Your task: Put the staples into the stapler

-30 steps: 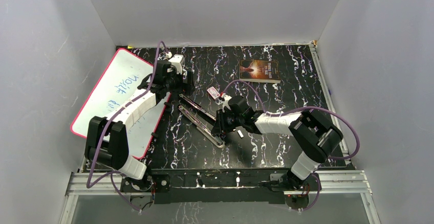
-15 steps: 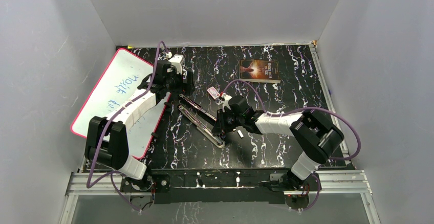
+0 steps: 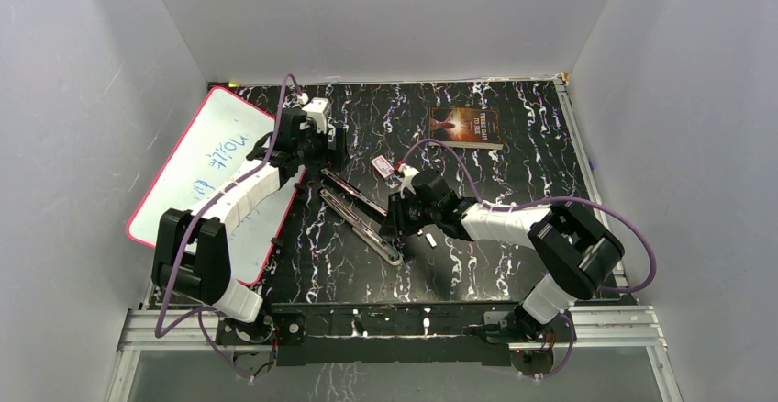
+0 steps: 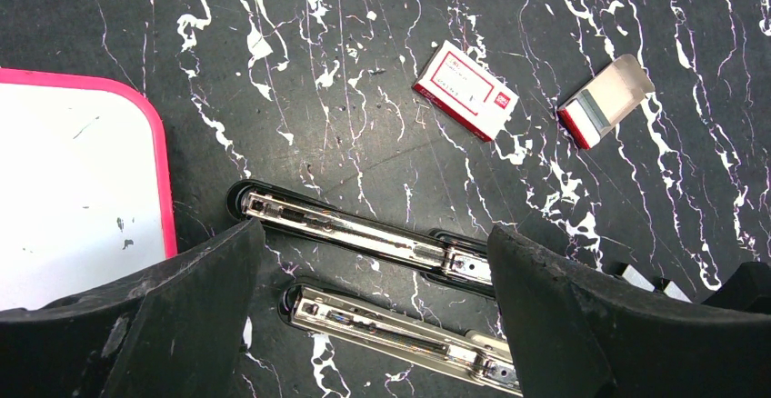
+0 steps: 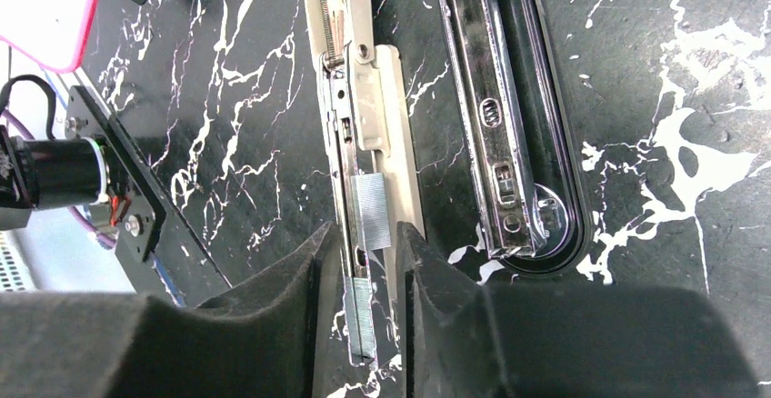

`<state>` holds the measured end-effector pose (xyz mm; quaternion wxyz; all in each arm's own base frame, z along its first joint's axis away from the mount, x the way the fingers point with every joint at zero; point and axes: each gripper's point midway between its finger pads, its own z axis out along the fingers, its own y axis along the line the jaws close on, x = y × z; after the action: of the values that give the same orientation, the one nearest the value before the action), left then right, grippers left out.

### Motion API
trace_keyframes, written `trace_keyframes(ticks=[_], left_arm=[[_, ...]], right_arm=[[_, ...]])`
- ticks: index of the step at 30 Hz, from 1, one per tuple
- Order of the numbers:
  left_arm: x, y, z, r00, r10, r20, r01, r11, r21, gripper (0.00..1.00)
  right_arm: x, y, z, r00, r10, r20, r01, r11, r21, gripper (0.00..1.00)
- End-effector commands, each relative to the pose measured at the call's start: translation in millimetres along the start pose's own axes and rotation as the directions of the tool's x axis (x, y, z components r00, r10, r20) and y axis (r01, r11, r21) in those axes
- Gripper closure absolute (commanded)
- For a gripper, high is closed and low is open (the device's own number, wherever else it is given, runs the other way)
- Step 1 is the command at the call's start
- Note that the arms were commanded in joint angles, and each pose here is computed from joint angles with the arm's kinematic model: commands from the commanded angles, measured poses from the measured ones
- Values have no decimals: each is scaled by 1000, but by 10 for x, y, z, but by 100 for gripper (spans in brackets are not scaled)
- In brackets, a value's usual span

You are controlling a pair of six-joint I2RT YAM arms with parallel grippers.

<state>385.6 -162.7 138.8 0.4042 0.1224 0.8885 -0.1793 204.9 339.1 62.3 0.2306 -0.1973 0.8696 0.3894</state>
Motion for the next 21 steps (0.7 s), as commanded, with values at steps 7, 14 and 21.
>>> trace_keyframes(ticks=[7, 14, 21], left_arm=[[-63, -4, -80, 1000, 16, 24, -16, 1000, -1, 8], [-56, 0, -81, 1000, 15, 22, -15, 1000, -3, 8], [-47, 5, -78, 1000, 14, 19, -14, 1000, -4, 8]], right_arm=[[-148, 89, 37, 1000, 7, 24, -6, 999, -32, 55], [-98, 100, 79, 1000, 24, 7, -24, 998, -51, 55], [-72, 96, 96, 1000, 29, -1, -29, 998, -59, 56]])
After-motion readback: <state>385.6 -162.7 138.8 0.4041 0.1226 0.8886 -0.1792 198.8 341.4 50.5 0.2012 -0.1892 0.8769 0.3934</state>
